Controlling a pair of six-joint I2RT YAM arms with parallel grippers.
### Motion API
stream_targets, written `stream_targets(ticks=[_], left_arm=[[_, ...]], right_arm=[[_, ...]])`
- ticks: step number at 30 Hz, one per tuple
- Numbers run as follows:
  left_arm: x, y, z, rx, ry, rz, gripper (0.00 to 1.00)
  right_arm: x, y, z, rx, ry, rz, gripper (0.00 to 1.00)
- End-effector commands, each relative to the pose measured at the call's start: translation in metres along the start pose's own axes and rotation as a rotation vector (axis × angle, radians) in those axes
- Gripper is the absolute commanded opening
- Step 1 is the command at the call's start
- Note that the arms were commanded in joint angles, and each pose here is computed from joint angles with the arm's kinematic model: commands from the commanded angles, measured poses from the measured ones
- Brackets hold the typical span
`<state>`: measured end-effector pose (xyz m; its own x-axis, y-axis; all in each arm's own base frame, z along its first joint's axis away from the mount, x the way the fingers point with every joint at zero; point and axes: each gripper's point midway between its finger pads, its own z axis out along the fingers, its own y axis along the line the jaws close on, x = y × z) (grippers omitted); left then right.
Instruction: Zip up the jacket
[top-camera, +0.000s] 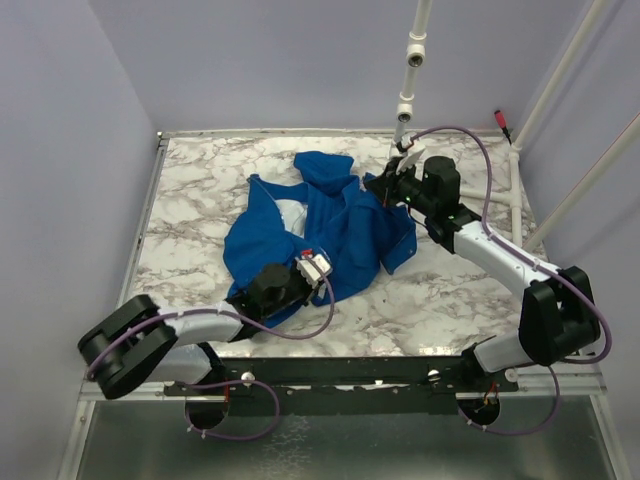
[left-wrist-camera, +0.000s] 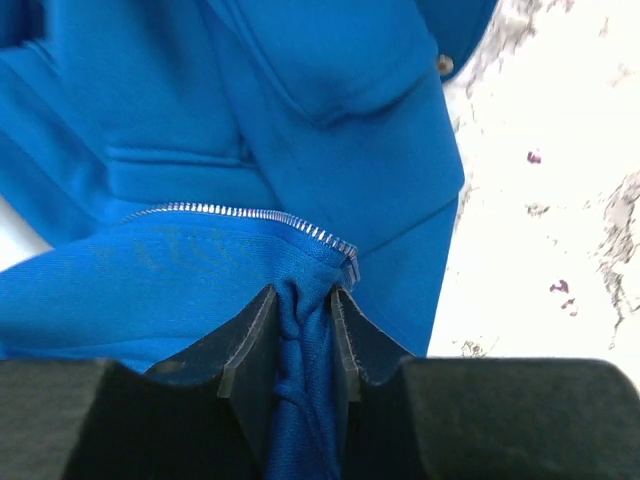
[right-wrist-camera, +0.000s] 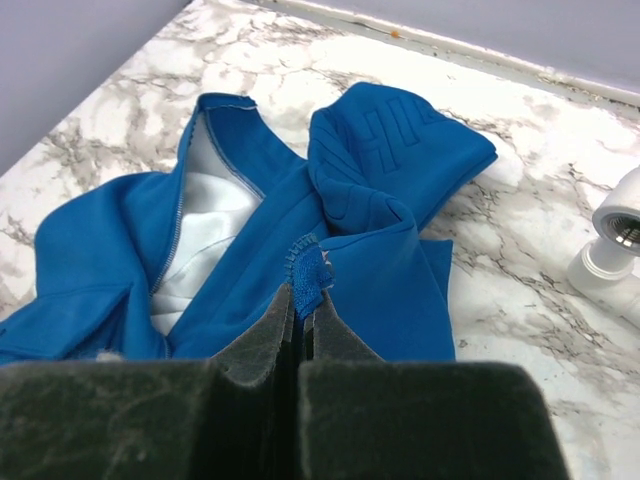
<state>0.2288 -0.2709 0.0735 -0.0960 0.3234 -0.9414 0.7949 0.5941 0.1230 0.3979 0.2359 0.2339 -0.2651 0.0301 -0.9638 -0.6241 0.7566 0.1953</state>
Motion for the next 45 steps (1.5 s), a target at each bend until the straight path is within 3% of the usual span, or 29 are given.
stream_targets(ticks=[1, 7, 14, 20, 29, 38, 45], left_arm=[[-0.023, 0.009, -0.020, 0.020, -0.048, 0.000, 0.28], [-0.074, 0.032, -0.043, 0.001, -0.135, -0.021, 0.25], [-0.185, 0.076, -0.054, -0.029, -0.289, 0.032, 0.19], [-0.269, 0.095, -0.080, -0.012, -0.344, 0.145, 0.24], [-0.273, 0.048, -0.109, 0.254, -0.284, 0.178, 0.30], [-0.286, 0.040, -0.118, 0.297, -0.313, 0.176, 0.35], [-0.299, 0.025, -0.122, 0.389, -0.358, 0.107, 0.27]], right_arm=[[-0.011, -0.008, 0.008, 0.027, -0.034, -0.055, 0.01], [-0.021, 0.025, -0.003, -0.144, -0.069, -0.100, 0.01], [-0.039, 0.107, -0.044, -0.609, -0.130, -0.167, 0.01], [-0.055, 0.144, -0.074, -0.855, -0.150, -0.143, 0.01], [-0.070, 0.177, -0.117, -1.025, -0.165, -0.261, 0.01], [-0.064, 0.192, -0.132, -1.092, -0.150, -0.237, 0.01], [-0.063, 0.201, -0.138, -1.173, -0.113, -0.240, 0.01]])
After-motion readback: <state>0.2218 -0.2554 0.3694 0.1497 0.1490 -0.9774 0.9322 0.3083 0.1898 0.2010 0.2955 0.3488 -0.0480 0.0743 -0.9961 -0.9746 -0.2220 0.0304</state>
